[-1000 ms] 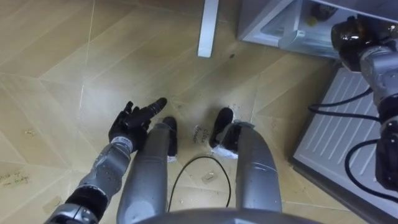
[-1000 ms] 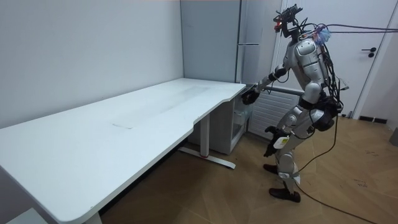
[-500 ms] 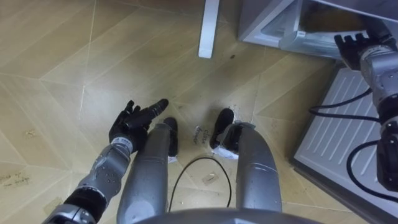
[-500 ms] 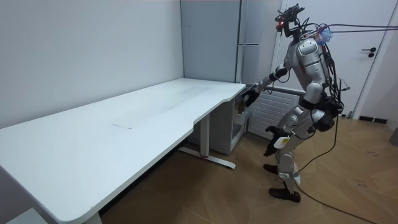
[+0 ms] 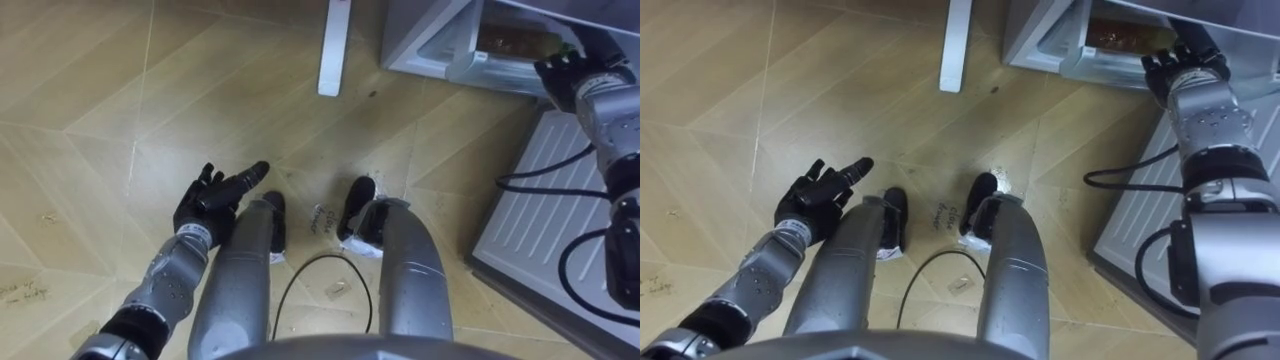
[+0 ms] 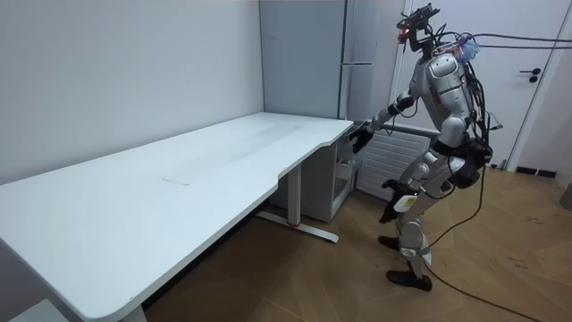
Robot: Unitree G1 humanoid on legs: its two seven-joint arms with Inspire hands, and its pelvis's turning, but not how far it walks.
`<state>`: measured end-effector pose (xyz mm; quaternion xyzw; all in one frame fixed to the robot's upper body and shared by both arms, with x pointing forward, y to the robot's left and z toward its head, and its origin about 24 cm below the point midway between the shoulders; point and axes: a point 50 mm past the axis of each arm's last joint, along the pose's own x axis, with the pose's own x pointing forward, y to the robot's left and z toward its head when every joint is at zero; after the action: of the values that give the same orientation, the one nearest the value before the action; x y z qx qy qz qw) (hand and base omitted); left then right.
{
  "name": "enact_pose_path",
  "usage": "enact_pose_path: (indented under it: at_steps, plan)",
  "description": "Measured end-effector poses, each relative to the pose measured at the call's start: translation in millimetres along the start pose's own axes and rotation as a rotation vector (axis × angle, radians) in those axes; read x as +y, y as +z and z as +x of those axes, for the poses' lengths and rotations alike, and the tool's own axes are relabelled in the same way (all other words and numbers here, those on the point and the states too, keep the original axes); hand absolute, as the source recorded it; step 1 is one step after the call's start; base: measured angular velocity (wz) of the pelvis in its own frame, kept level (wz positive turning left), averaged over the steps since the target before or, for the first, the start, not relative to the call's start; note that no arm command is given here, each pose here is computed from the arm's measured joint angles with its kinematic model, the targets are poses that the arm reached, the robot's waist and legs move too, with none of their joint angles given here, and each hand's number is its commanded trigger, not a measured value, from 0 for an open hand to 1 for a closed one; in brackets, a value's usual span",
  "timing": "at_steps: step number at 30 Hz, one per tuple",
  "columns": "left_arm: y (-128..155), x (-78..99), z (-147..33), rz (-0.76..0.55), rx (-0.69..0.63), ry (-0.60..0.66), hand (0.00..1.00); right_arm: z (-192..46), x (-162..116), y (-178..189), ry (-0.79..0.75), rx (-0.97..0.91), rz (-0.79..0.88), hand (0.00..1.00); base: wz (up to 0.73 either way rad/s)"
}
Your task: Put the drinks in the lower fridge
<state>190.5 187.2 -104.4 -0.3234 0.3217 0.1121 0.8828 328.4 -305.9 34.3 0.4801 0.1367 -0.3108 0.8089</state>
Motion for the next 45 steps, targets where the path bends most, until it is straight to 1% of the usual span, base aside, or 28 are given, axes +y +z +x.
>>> enact_pose_path:
  at_steps: [4,7,12,18,20,24,31,36,41,45]
  plan:
    - [-0.9,2.0,-0.8,0.003,0.006,0.005,0.0,0.3,-2.2,-3.2,-0.007,0.008,-0.025,0.0,-0.05]
    - [-0.9,3.3,-1.3,0.011,0.011,0.007,0.0,0.3,-2.5,-4.6,0.018,0.012,-0.034,0.0,-0.09]
    - [-0.5,3.7,-1.4,0.014,0.012,0.008,0.0,0.8,-8.8,-5.7,0.048,0.022,-0.004,0.0,-0.01]
    - [1.3,3.2,-0.9,0.02,0.021,0.014,0.0,1.2,-19.0,-6.2,0.039,0.02,-0.001,0.0,0.0]
    - [1.1,3.4,-0.8,0.019,0.024,0.016,0.0,0.6,-28.3,-6.0,0.033,0.007,-0.009,0.0,0.0]
    - [0.9,2.8,-0.4,0.017,0.026,0.027,0.0,-0.1,-36.3,-4.8,0.015,-0.016,-0.01,0.0,-0.07]
    - [-3.7,-6.8,3.0,0.032,0.061,0.018,0.0,-1.8,-49.2,-6.3,-0.011,-0.027,-0.013,0.0,-0.04]
    - [-3.0,-7.9,3.9,0.043,0.059,0.018,0.0,-2.1,-52.5,-6.0,-0.015,-0.032,-0.014,0.0,-0.05]
    - [-1.8,-13.8,6.0,0.102,0.059,0.005,0.0,-1.9,-58.3,-5.3,-0.019,-0.038,-0.029,0.0,0.0]
    - [0.4,-15.8,7.2,0.095,0.058,0.008,0.0,-2.2,-61.9,-5.5,-0.01,-0.037,-0.03,0.0,-0.01]
